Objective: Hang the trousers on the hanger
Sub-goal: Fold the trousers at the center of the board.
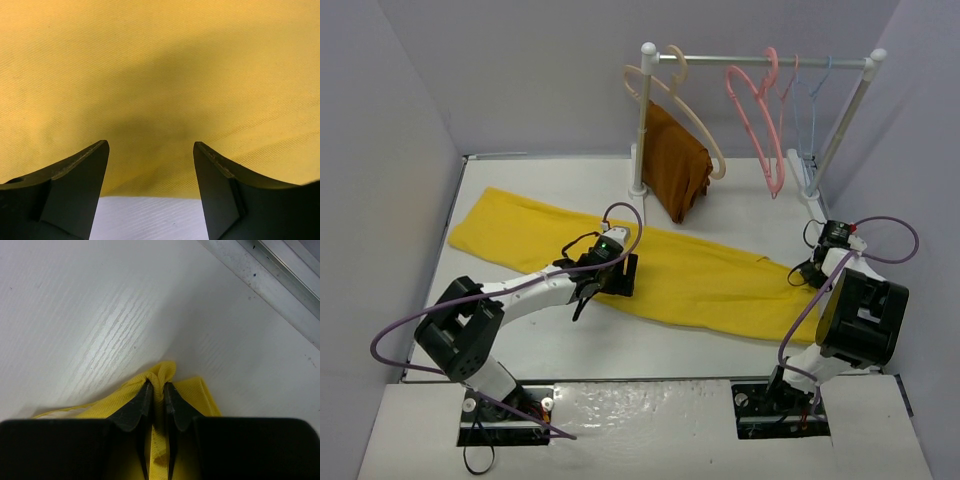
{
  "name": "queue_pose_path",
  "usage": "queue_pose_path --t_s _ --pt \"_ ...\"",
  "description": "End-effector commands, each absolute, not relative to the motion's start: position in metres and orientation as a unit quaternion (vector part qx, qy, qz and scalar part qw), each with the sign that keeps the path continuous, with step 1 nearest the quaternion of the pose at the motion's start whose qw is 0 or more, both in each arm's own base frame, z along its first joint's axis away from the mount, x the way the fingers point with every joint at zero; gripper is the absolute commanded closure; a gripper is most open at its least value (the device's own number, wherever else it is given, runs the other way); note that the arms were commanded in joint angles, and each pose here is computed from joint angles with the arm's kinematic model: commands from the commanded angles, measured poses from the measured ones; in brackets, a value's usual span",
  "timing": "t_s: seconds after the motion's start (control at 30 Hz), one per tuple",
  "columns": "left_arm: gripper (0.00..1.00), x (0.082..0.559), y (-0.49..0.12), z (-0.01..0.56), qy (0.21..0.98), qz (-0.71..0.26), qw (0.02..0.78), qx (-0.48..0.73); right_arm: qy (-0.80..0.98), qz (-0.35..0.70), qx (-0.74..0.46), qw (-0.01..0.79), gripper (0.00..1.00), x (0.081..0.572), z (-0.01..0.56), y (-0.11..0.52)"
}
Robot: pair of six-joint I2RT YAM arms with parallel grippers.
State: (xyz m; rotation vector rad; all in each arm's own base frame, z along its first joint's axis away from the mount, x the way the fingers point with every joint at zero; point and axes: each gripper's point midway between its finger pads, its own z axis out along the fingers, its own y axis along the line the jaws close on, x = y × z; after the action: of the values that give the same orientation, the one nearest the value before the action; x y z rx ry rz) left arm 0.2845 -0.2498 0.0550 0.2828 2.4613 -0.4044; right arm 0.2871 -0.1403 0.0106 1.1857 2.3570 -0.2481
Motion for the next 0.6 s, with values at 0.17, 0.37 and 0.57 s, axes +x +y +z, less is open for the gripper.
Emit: queue_pose_path --t_s 0.17,0.37,0.57 --pt "0.35 0.299 -0.306 0.093 0.882 -0.264 0.353 0.168 0.872 -0.096 0.446 0.175 1.00 0.263 -0.024 -0.136" --pt "0.34 0.302 -0.290 0.056 0.917 -0.222 0.307 0.124 0.885 -0.072 0.434 0.155 1.00 0.261 -0.034 -0.124" --pt "0.34 0.302 -0.283 0.055 0.920 -0.212 0.309 0.114 0.880 -0.090 0.434 0.167 1.00 0.258 -0.022 -0.125"
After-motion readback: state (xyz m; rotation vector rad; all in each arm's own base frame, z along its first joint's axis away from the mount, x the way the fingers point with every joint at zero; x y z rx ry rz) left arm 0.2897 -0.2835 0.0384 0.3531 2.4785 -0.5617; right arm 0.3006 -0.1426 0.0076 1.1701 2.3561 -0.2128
